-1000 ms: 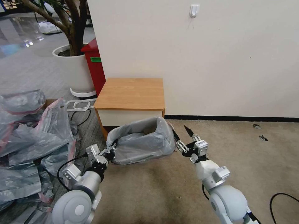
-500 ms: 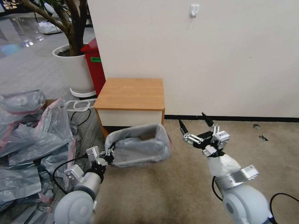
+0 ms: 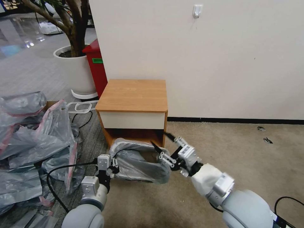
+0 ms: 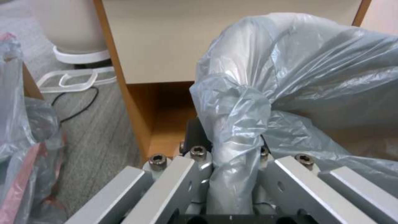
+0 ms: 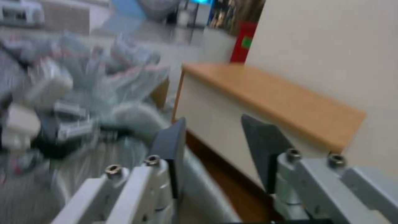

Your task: Pick up the garbage bag from the table and place it over the trash can.

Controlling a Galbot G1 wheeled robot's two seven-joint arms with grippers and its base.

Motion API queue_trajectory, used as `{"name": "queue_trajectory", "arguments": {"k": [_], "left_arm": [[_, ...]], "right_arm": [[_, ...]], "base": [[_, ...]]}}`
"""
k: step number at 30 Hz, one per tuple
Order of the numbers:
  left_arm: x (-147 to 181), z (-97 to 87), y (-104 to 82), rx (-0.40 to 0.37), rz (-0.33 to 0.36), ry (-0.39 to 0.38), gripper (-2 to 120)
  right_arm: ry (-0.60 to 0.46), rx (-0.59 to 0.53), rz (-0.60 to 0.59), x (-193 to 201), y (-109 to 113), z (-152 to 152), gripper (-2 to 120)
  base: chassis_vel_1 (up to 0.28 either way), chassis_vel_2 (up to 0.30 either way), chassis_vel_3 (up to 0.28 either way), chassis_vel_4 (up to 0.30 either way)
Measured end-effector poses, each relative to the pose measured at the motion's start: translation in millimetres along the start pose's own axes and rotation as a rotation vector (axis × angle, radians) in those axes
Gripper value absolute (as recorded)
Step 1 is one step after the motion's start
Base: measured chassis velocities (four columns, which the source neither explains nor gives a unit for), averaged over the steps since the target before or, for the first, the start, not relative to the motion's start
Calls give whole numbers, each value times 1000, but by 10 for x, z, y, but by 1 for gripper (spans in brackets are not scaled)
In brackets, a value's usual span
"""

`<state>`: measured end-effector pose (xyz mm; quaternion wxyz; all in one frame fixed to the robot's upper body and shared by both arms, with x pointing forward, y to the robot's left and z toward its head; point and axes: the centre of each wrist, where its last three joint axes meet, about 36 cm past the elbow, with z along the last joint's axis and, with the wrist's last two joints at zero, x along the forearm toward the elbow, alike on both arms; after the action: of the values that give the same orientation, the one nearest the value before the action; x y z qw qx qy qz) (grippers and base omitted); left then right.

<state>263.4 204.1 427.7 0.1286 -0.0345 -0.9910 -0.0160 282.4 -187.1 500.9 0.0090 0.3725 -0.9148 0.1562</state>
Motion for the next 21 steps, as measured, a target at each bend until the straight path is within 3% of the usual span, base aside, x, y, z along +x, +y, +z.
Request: {"name": "queue_trajectory", "arguments": {"k": [7, 10, 21], "left_arm": [[-30, 62, -133, -52, -4, -3, 4], [-36, 90, -189, -53, 3, 3, 4], [-40, 144, -285, -68, 6, 8, 4]], "right_arm": [[162, 31, -72, -247, -46, 129, 6], [217, 46, -101, -387, -52, 192, 0], [331, 97, -187, -854, 8, 446, 0]], "base": [[0, 0, 0, 0], [0, 0, 0, 0], [0, 0, 0, 0]]}}
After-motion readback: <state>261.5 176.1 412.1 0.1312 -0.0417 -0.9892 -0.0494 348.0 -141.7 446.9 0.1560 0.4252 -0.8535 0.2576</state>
